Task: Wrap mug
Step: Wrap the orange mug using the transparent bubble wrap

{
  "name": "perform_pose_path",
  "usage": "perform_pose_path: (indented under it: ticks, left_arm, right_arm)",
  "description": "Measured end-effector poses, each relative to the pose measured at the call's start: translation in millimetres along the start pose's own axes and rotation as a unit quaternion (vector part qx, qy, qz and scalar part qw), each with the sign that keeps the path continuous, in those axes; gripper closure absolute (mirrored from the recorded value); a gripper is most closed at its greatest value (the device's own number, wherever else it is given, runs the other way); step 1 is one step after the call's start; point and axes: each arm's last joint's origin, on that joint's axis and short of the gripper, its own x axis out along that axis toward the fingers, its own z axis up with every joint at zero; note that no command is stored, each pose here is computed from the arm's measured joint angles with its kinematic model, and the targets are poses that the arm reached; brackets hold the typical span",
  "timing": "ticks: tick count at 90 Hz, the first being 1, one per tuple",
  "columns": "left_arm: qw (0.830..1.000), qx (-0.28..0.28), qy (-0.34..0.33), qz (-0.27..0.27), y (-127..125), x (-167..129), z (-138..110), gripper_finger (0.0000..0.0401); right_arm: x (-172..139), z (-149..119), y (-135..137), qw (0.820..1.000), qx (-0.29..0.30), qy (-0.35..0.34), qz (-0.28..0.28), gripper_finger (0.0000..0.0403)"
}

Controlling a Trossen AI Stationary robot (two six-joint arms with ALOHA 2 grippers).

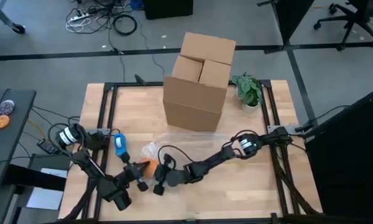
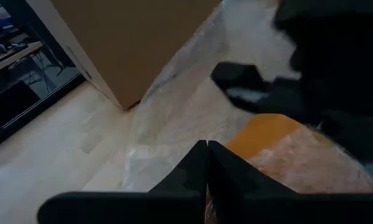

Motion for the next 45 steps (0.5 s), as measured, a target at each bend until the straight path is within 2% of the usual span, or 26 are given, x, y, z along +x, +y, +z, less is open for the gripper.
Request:
perform_pose_path:
  ticks: [18, 45]
  left_arm:
    - [1.000, 0.003, -0.001, 0.001, 0, 0, 0, 0.0401]
    - [1.000, 0.002, -0.001, 0.001, 0, 0, 0, 0.0401]
  right_arm:
    - [-7, 7, 2, 0.999, -0.012, 0.034, -0.001, 0.0403]
    - [-69, 49, 28, 0.988, -0.038, 0.149, -0.018, 0.0403]
